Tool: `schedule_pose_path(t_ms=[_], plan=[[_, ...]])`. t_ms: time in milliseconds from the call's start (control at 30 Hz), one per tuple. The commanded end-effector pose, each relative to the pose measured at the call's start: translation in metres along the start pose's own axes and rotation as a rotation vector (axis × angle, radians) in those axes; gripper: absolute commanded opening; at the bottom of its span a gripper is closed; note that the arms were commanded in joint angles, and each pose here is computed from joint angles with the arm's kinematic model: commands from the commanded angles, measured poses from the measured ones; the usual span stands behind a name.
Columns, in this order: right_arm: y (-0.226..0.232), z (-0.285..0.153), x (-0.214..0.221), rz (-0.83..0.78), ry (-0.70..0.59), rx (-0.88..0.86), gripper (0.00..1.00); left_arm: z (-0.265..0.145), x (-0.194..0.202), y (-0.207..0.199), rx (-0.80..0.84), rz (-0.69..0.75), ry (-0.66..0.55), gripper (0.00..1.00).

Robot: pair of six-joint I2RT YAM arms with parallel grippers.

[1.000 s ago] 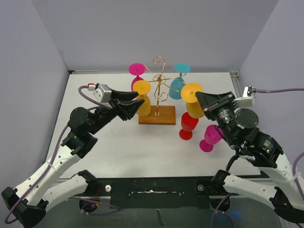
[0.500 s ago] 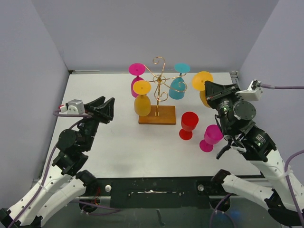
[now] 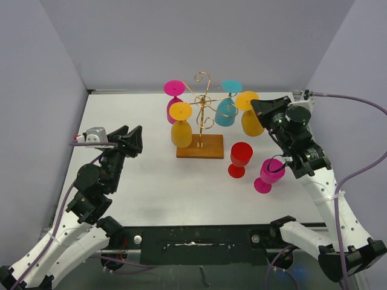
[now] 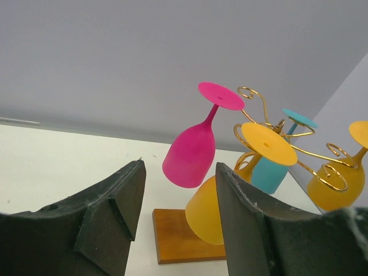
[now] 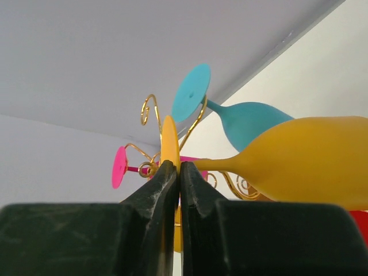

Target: Place the wine glass upside down on the wine glass rack

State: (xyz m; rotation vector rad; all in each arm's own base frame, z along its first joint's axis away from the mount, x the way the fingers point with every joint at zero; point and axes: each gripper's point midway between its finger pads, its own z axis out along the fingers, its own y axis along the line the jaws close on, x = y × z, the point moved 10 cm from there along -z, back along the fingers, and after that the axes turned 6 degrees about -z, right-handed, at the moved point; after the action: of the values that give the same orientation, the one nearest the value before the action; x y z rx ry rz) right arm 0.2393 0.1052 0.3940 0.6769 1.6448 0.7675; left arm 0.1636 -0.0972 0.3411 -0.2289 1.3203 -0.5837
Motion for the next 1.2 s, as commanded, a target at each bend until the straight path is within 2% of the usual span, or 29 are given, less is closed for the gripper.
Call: schedule_pose_path(t_ms=[0, 400, 1167], plan=[[0.023, -0.004, -0.012, 0.09, 0.007, -0.162, 0.0, -0.001, -0.01, -0.002, -0.001, -0.015, -0.037, 0.51], [0.029, 0.019, 0.002, 0.157, 0.159, -0.208, 0.0, -0.004, -0.009, -0.001, 0.001, -0.016, -0.03, 0.52], [0.032, 0.035, 0.014, 0.121, 0.3, -0.23, 0.0, -0.005, -0.009, 0.0, 0.0, -0.018, -0.029, 0.52]])
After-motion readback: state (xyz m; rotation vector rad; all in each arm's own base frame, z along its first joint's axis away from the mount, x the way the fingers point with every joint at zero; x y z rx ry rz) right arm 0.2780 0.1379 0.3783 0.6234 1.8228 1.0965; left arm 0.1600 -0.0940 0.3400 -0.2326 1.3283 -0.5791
